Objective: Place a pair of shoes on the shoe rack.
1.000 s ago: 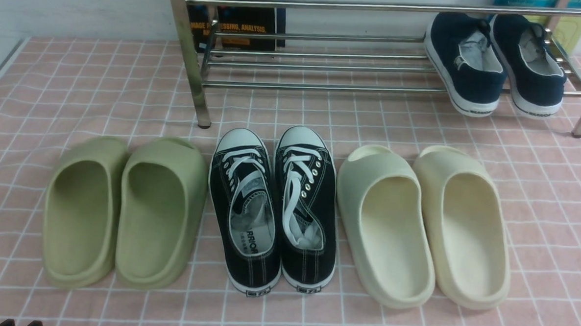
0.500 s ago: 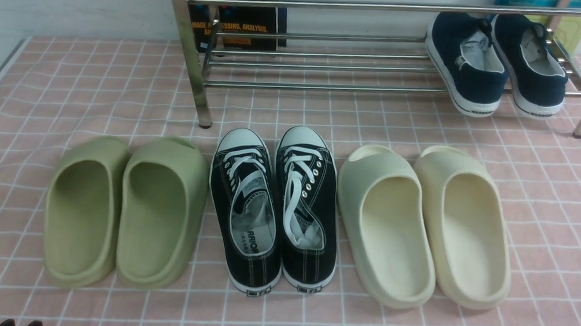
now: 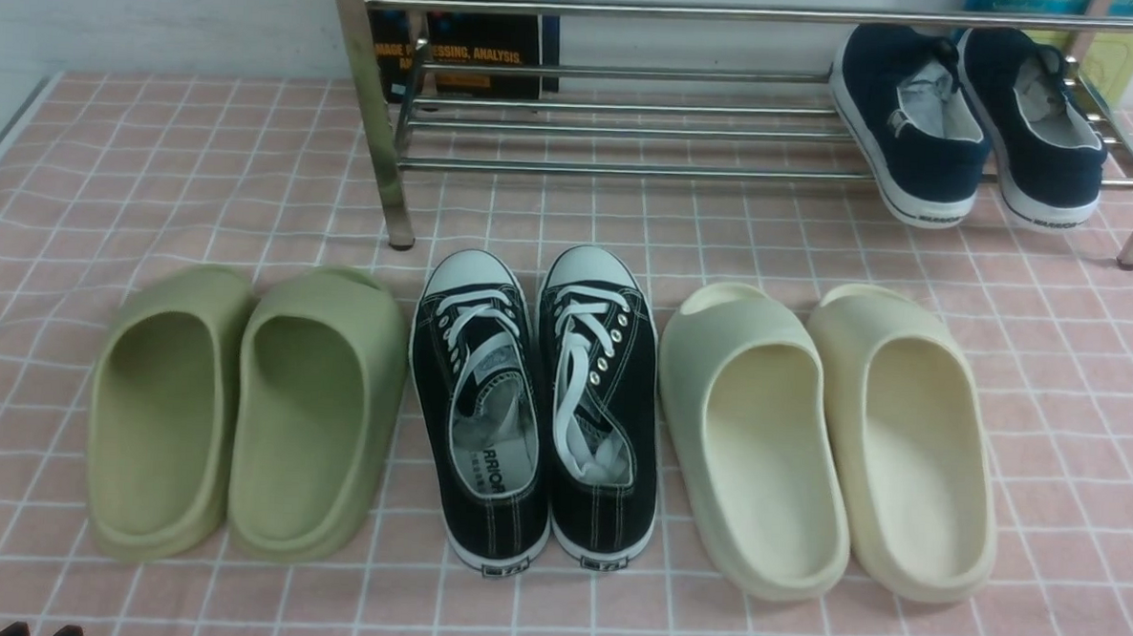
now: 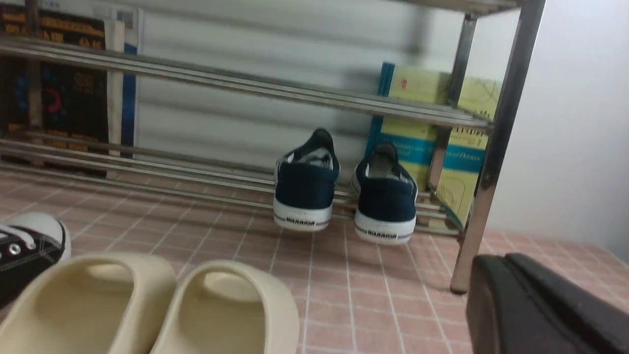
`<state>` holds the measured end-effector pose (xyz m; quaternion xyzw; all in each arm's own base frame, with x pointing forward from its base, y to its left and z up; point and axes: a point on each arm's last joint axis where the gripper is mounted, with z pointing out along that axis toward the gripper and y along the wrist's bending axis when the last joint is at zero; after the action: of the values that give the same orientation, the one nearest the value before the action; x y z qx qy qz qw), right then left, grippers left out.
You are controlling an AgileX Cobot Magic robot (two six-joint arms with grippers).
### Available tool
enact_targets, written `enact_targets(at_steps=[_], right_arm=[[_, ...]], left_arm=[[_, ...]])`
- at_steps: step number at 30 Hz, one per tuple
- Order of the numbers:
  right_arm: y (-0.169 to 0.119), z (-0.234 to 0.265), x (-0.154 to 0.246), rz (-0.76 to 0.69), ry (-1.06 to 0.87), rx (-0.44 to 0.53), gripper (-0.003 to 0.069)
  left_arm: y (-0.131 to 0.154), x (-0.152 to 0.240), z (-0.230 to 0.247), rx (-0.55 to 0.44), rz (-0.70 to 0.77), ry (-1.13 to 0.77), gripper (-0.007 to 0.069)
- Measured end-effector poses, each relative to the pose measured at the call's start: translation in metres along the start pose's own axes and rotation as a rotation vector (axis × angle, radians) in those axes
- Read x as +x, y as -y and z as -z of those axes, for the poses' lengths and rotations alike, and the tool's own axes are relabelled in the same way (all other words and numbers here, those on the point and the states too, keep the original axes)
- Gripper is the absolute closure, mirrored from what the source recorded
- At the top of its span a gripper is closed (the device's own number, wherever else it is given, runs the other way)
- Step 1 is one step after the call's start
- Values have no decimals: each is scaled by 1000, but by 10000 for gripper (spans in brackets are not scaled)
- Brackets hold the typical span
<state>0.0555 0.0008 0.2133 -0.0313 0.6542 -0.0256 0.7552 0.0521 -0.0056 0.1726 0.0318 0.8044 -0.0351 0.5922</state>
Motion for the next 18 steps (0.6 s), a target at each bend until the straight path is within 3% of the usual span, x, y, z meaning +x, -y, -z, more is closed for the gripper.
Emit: enact_targets(at_steps=[8,14,18], right_arm=[[-2,1,13,-173,-127,-8,652],[-6,6,33,-138,-356,-39,650],[-6,8,36,-114,-408,-43,645]], left_arm=[[0,0,0,0,0,0,386],[0,0,0,0,0,0,386],[0,0,0,0,0,0,386]])
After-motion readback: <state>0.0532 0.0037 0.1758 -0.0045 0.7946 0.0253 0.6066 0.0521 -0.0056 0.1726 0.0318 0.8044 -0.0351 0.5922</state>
